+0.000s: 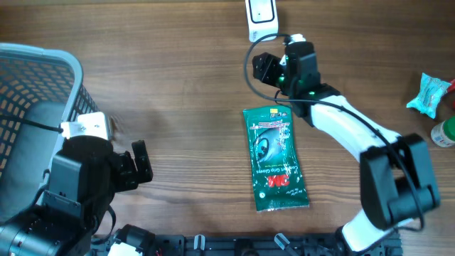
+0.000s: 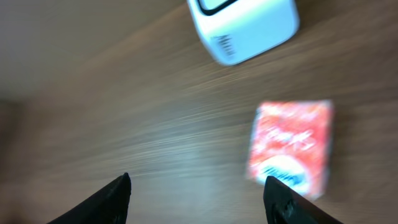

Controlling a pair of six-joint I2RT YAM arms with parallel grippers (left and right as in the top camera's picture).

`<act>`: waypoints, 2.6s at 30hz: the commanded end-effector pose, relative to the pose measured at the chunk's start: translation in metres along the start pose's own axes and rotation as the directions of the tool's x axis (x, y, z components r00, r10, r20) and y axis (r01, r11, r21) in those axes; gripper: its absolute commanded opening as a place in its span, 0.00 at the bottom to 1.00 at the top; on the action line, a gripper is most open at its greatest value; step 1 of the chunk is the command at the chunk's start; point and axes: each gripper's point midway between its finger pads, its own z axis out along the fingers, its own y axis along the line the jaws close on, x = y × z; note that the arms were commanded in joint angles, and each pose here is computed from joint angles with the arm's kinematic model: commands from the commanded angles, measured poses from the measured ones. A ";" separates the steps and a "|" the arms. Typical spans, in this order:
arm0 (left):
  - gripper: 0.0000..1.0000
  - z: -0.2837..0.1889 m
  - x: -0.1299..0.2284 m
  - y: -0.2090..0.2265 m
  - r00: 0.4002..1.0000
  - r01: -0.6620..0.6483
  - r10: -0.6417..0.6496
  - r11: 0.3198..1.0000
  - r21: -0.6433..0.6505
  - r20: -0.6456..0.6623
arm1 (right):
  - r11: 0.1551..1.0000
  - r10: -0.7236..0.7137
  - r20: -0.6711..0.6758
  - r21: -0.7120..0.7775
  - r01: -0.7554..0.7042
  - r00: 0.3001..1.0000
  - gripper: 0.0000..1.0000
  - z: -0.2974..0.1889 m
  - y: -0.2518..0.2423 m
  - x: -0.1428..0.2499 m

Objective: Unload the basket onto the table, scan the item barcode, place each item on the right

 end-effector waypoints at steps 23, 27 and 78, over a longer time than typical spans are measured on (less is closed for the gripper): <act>1.00 0.000 0.000 0.000 1.000 0.013 -0.013 1.000 0.002 0.001 | 0.892 -0.258 -0.226 0.318 0.321 0.939 0.23 0.083 -0.073 0.058; 1.00 0.000 0.000 0.000 1.000 0.013 -0.013 1.000 0.002 0.001 | 0.900 -0.196 -0.237 0.343 0.271 0.952 0.05 0.073 -0.069 0.053; 1.00 0.000 0.000 0.000 1.000 0.013 -0.013 1.000 0.002 0.001 | 0.961 -0.211 -0.693 -0.275 0.017 0.690 0.04 0.012 -0.074 0.078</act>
